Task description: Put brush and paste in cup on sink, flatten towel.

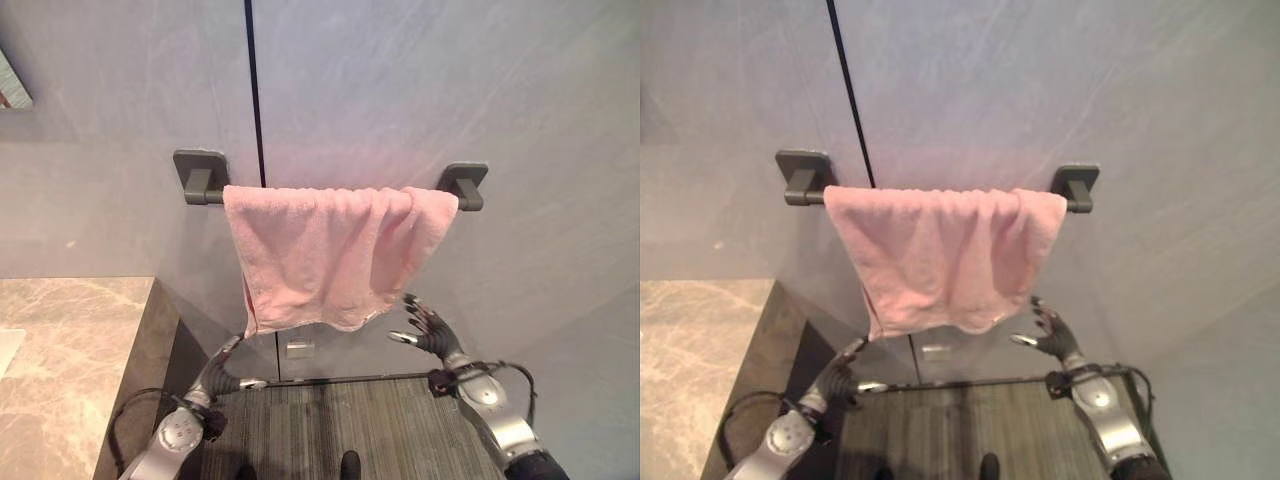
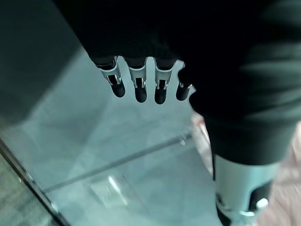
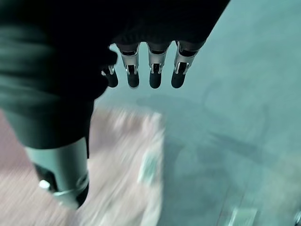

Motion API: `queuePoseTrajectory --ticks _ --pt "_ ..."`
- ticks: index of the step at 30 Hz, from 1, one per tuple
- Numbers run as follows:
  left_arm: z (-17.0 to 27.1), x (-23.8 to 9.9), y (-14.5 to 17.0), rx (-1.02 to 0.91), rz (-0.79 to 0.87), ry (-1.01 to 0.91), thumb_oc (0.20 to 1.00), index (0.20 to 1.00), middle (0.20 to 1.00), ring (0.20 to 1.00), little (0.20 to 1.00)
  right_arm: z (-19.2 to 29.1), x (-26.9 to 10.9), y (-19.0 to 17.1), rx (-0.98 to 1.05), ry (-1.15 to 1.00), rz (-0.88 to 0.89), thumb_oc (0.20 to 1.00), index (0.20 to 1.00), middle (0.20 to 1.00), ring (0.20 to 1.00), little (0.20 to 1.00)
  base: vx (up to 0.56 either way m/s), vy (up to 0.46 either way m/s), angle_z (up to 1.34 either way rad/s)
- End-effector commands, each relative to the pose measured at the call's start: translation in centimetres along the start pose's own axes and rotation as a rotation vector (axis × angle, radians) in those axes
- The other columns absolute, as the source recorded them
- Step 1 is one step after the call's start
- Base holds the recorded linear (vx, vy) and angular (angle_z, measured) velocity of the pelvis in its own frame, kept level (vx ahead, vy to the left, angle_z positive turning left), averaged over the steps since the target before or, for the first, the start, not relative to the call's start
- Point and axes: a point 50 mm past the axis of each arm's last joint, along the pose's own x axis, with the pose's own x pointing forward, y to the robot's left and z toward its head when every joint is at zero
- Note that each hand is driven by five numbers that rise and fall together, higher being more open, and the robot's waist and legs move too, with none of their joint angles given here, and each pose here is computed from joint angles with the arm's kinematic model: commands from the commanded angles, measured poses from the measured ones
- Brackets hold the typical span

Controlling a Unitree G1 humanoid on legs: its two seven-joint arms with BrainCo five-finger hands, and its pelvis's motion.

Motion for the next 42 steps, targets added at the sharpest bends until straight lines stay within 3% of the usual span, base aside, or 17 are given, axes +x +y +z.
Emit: queuePoseTrajectory --ticks 1,6,12,20,24,30,31,37,42 --pt "1.9 0.7 2.6 0.079 0.101 -0.105 1.0 1.0 1.0 1.0 1.0 3.7 0.9 -0.9 0.05 -0.187 -0.082 1.0 1.0 1.0 1.0 1.0 -0.02 0.035 0.03" --pt "2.9 -0.2 5.0 0.117 0.216 -0.169 1.0 1.0 1.0 1.0 1.0 4.5 -0.3 -3.0 0.023 -0.252 -0.182 1.0 1.0 1.0 1.0 1.0 -0.02 0.027 0.06" --pt "5.9 -3.4 10.2 0.306 0.472 -0.333 1.0 1.0 1.0 1.0 1.0 9.8 -3.5 -6.2 -0.185 -0.528 -0.353 1.0 1.0 1.0 1.0 1.0 -0.01 0.01 0.02" --pt "8.4 -7.2 14.3 0.511 0.724 -0.436 1.0 1.0 1.0 1.0 1.0 14.6 -6.2 -6.6 -0.3 -0.78 -0.413 1.0 1.0 1.0 1.0 1.0 0.0 0.0 0.0" --pt "11.9 -8.7 15.9 0.664 0.818 -0.58 1.0 1.0 1.0 1.0 1.0 17.9 -7.5 -5.6 -0.472 -0.936 -0.368 1.0 1.0 1.0 1.0 1.0 0.0 0.0 0.0" --pt "15.9 -9.7 15.9 0.811 0.821 -0.763 1.0 1.0 1.0 1.0 1.0 19.9 -7.5 -4.3 -0.576 -1.033 -0.31 1.0 1.0 1.0 1.0 1.0 0.0 0.0 0.0" --pt "18.4 -9.9 15.2 0.869 0.761 -0.885 1.0 1.0 1.0 1.0 1.0 21.0 -7.3 -3.3 -0.614 -1.082 -0.239 1.0 1.0 1.0 1.0 1.0 0.0 0.0 0.0" --pt "22.0 -10.5 13.3 1.002 0.622 -1.073 1.0 1.0 1.0 1.0 1.0 21.7 -6.8 -2.4 -0.745 -1.088 -0.141 1.0 1.0 1.0 1.0 1.0 0.0 0.0 0.0" --pt "22.5 -9.9 12.5 1.015 0.53 -1.091 1.0 1.0 1.0 1.0 1.0 21.4 -5.9 -2.3 -0.797 -1.042 -0.113 1.0 1.0 1.0 1.0 1.0 0.0 0.001 -0.01"
